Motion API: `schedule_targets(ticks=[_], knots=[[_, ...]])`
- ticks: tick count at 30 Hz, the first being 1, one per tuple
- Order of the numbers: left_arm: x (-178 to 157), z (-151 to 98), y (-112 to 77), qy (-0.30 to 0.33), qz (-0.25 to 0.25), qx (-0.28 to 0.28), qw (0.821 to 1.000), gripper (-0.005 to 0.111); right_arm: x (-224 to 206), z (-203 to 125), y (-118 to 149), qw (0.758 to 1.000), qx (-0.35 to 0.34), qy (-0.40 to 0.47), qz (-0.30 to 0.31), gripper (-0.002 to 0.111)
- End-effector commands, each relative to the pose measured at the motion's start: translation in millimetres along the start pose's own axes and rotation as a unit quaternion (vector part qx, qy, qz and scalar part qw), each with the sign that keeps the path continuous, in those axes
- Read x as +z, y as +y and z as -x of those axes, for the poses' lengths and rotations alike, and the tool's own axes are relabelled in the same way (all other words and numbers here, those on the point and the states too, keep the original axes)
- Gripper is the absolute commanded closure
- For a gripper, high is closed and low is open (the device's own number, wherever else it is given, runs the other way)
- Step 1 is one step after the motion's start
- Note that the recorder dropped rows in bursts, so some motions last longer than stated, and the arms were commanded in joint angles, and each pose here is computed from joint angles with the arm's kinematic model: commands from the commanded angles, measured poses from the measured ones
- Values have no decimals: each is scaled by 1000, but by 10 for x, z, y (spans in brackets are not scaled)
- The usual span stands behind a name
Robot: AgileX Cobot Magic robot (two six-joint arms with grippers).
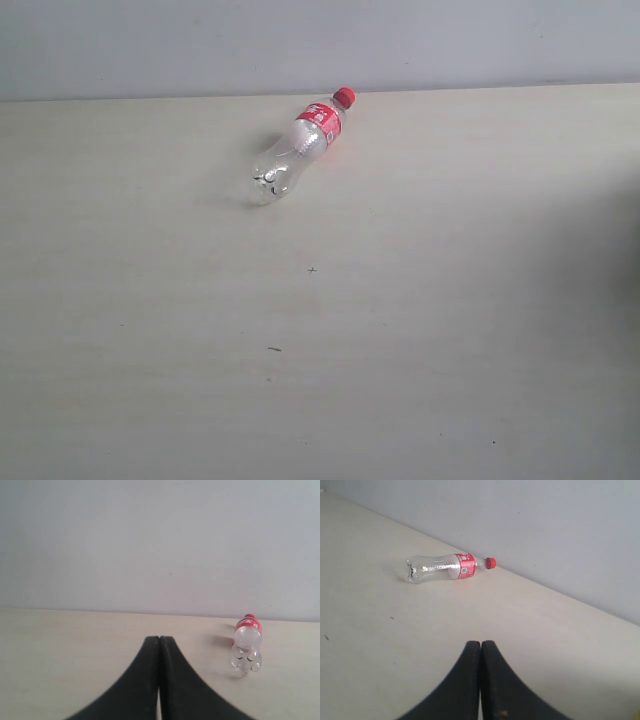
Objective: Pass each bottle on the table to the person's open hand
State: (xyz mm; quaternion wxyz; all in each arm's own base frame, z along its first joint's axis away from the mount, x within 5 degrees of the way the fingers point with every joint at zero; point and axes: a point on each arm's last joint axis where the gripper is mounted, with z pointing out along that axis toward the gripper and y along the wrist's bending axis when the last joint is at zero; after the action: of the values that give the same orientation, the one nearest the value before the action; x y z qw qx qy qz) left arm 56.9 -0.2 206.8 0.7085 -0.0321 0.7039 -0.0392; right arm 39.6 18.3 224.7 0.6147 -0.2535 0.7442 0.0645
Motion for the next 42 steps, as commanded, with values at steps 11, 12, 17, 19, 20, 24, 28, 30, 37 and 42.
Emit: schedule_targets(ticks=[11, 12, 17, 19, 20, 24, 28, 30, 37, 42], knots=[[-4, -2, 0, -4, -1, 2, 1000, 107, -5, 25, 0, 1000, 7, -15, 1, 108], [-4, -2, 0, -4, -1, 2, 1000, 107, -5, 25, 0, 1000, 7, -15, 1, 108], [-4, -2, 0, -4, -1, 2, 1000, 107, -5, 25, 0, 1000, 9, -15, 1, 108], [-4, -2, 0, -4, -1, 2, 1000, 107, -5, 25, -1, 1000, 18, -14, -4, 108], [-4, -2, 0, -4, -1, 2, 1000, 107, -5, 23, -11, 1000, 20, -12, -16, 108], [-4, -2, 0, -4, -1, 2, 1000, 107, -7, 15, -44, 998, 34, -4, -53, 108], [-4, -2, 0, -4, -1, 2, 1000, 107, -9, 40, -64, 995, 58, -17, -75, 108], [-4, -2, 0, -4, -1, 2, 1000, 107, -12, 55, -81, 993, 68, -26, -91, 108], [-4, -2, 0, -4, -1, 2, 1000, 107, 39, 32, -117, 986, 77, -79, -125, 108], [-4, -2, 0, -4, -1, 2, 1000, 107, 148, -165, -92, 983, 78, -99, -131, 108]])
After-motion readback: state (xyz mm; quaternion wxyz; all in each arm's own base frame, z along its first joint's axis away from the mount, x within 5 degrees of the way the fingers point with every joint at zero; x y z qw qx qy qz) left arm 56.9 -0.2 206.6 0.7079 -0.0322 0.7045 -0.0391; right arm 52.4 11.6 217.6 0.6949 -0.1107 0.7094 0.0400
